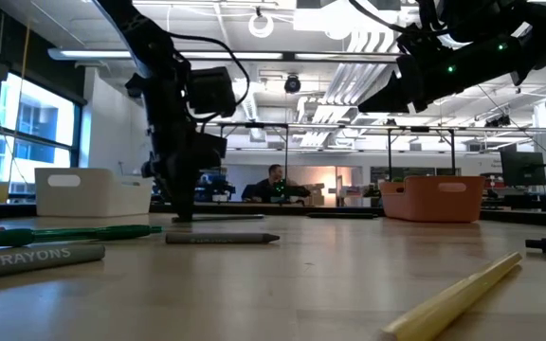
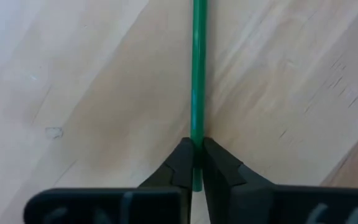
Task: Sort crayons/erasers/pens/pencils in bins
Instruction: Put the green pencil into the white bin
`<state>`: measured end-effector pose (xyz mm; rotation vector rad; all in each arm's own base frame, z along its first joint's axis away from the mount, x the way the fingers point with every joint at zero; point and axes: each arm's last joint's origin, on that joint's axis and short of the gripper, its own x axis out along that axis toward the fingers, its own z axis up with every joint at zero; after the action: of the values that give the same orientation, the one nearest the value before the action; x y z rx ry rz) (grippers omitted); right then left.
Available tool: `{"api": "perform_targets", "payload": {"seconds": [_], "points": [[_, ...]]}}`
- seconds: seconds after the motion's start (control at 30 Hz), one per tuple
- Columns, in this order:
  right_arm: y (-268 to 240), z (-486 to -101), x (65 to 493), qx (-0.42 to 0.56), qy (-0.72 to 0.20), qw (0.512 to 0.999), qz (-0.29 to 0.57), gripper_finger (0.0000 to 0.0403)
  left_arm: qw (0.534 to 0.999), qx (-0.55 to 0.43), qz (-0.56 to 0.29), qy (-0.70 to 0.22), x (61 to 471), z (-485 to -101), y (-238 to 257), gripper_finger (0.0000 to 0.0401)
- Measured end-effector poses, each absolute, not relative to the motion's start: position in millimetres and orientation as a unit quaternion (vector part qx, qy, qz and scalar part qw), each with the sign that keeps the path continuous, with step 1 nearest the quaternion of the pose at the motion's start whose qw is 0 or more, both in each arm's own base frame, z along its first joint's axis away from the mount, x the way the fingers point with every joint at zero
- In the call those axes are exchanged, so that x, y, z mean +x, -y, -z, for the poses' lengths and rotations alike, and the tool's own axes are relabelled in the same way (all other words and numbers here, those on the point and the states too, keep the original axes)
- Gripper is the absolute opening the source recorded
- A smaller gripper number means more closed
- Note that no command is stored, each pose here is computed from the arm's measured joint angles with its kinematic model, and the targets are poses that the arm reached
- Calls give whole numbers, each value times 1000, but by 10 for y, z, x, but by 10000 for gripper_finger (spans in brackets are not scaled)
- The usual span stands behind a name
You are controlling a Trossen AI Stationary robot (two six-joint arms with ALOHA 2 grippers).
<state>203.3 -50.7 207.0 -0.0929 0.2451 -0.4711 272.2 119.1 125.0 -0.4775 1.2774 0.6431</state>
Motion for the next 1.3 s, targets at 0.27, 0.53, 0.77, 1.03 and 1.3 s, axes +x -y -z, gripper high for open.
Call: {"api": "perform_targets", "payload": {"seconds": [0.27,0.53,0.77,1.03,1.3], "points": [[507,-2069,2033,-46,-121,964,233,0,740,-214,-311,-557,2603,-1565,-1147,1],[507,-2069,2033,-46,-121,964,233,0,734,-210,-398,-509,2305,-2026,-1125,0],[507,-2066,2032,-46,-123,964,233,0,664,-226,-525,-483,1790,-2353,-1183,0],[507,-2066,2032,-48,-123,964,232,0,603,-273,-581,-474,1426,-2389,-1507,0],[507,-2066,2032,-47,-123,964,232,0,563,-312,-585,-493,1309,-2261,-1719,0]]}}
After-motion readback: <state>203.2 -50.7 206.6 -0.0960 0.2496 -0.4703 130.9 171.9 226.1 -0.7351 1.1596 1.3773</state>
